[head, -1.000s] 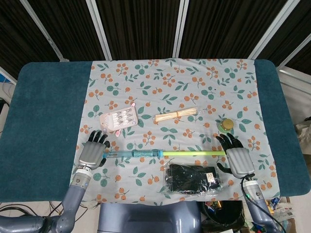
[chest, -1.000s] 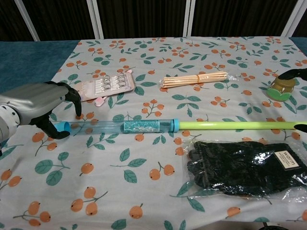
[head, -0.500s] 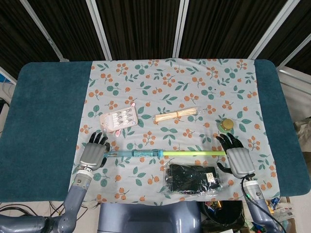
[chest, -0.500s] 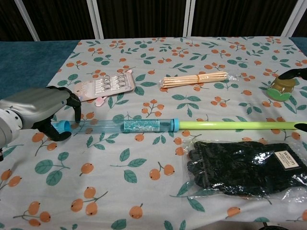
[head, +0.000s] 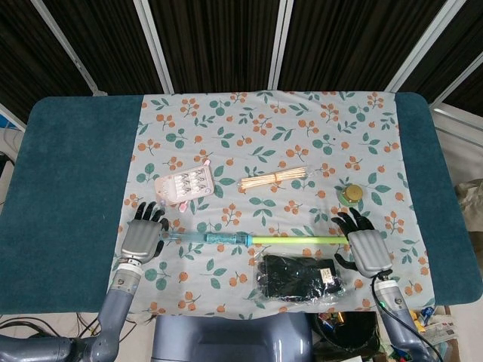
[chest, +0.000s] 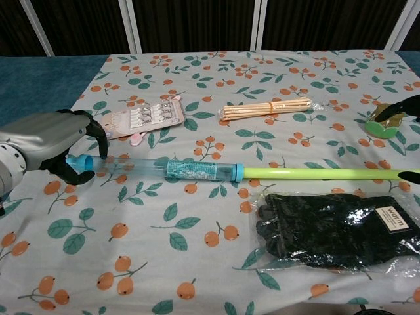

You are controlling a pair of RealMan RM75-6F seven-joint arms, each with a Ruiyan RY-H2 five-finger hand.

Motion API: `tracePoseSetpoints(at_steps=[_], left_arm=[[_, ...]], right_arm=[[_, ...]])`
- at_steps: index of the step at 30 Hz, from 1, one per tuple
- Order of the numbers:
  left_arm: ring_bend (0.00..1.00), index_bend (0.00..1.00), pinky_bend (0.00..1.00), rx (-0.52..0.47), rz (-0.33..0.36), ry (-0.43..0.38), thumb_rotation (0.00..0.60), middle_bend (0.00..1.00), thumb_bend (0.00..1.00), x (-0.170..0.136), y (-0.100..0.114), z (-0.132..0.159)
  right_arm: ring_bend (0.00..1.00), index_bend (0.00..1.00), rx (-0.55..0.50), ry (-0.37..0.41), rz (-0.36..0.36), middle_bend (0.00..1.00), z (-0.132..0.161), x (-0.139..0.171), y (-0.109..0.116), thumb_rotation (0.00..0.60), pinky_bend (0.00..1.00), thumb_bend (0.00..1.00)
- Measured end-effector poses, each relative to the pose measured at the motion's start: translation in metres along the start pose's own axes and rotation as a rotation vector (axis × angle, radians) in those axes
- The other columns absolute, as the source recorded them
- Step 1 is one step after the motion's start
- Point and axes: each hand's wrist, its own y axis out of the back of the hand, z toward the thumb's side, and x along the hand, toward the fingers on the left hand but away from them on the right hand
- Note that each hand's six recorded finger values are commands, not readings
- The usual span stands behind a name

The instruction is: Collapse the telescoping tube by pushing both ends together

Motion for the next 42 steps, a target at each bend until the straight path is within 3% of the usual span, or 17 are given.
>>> tracePoseSetpoints(at_steps=[10, 17, 32, 42], left_arm=[[0.0, 0.52, 0.02, -0.02, 0.014, -0.008, 0.6, 0.21, 0.44, -0.002, 0.009, 0.002], [0.0, 0.51, 0.02, -0.021, 0.014, -0.009, 0.6, 0.21, 0.44, -0.003, 0.013, 0.0], [0.0, 0.51, 0.02, -0.02, 0.022, -0.01, 0.6, 0.21, 0.44, -0.003, 0.021, -0.004], [0.0, 0.52, 0.02, -0.016, 0.022, -0.005, 0.6, 0.21, 0.44, -0.004, 0.022, -0.008]], right_arm=[[0.03, 0.34, 0.022, 0.045, 0.019, 0.23, 0.037, -0.022, -0.004, 0.6, 0.16, 0.17], [0.05, 0.38, 0.045, 0.031, 0.056, 0.27, 0.053, -0.036, -0.015, 0.6, 0.16, 0.18], [0.05, 0.42, 0.108, -0.039, 0.081, 0.26, 0.042, -0.046, -0.029, 0.6, 0.16, 0.18], [0.05, 0.44, 0.141, -0.107, 0.084, 0.26, 0.018, -0.047, -0.03, 0.6, 0.16, 0.19]])
